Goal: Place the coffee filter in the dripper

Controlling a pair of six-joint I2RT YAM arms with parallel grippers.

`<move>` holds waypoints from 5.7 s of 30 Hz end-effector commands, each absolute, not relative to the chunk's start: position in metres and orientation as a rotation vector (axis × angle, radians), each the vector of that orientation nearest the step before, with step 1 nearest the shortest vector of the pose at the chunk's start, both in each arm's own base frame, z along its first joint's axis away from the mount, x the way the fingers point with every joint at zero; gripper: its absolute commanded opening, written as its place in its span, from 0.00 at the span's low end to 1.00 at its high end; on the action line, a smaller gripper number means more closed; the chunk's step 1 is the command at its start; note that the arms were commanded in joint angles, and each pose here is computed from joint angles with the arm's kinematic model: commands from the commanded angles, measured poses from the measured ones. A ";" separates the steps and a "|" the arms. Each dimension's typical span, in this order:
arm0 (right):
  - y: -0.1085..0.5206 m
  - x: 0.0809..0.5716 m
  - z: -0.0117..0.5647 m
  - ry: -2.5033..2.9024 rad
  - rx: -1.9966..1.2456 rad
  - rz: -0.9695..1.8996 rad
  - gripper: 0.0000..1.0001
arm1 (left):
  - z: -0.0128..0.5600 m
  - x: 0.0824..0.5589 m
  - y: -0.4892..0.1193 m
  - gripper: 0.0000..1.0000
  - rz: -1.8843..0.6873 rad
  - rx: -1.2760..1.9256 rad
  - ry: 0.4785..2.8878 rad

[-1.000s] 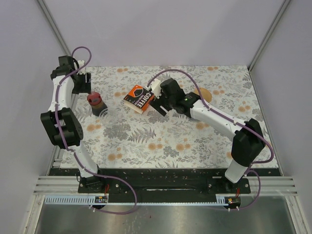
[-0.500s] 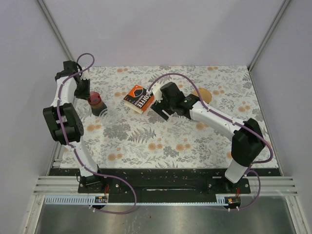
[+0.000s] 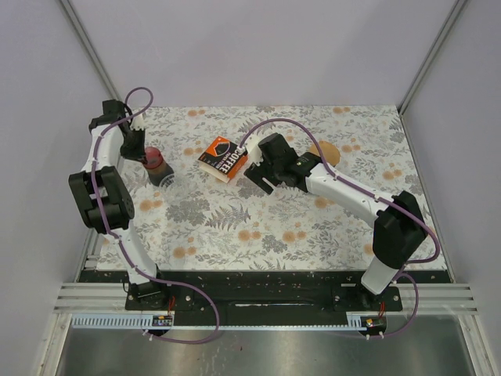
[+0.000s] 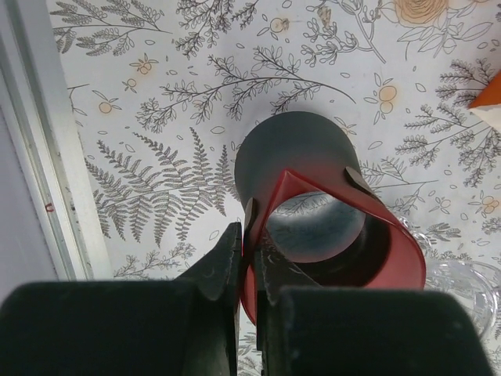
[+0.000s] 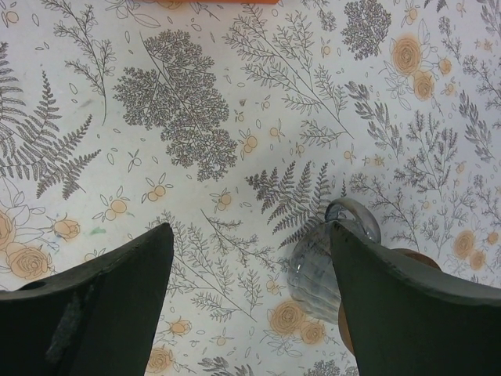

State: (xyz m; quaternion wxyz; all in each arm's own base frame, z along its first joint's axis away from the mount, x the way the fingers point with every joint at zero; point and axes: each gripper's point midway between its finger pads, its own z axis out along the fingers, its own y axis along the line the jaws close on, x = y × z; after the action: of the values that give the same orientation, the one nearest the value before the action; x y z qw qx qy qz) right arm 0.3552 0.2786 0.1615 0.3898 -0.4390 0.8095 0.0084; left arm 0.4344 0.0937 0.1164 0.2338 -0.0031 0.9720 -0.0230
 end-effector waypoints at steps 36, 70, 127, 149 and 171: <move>0.183 0.365 0.300 1.915 -0.445 0.134 0.99 | 0.165 0.325 -0.232 0.00 -0.373 1.376 2.227; 0.185 0.359 0.294 1.902 -0.494 0.174 0.99 | 0.237 0.358 -0.166 0.80 -0.377 1.002 2.217; 0.187 0.357 0.284 1.928 -0.516 0.187 0.99 | 0.272 0.311 -0.174 0.00 -0.699 0.923 2.413; 0.182 0.356 0.281 1.940 -0.518 0.157 0.99 | 0.216 0.314 -0.221 0.00 -0.833 1.043 2.514; 0.184 0.357 0.277 1.951 -0.517 0.160 1.00 | 0.233 0.295 -0.235 0.00 -1.020 1.056 2.465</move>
State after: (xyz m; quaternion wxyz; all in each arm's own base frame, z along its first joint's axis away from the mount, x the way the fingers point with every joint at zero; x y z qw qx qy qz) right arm 0.3544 0.1864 0.2626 0.5116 -0.2255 0.8264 0.0666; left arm 0.3057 -0.2234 0.2156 0.1270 0.3550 0.8720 -0.3122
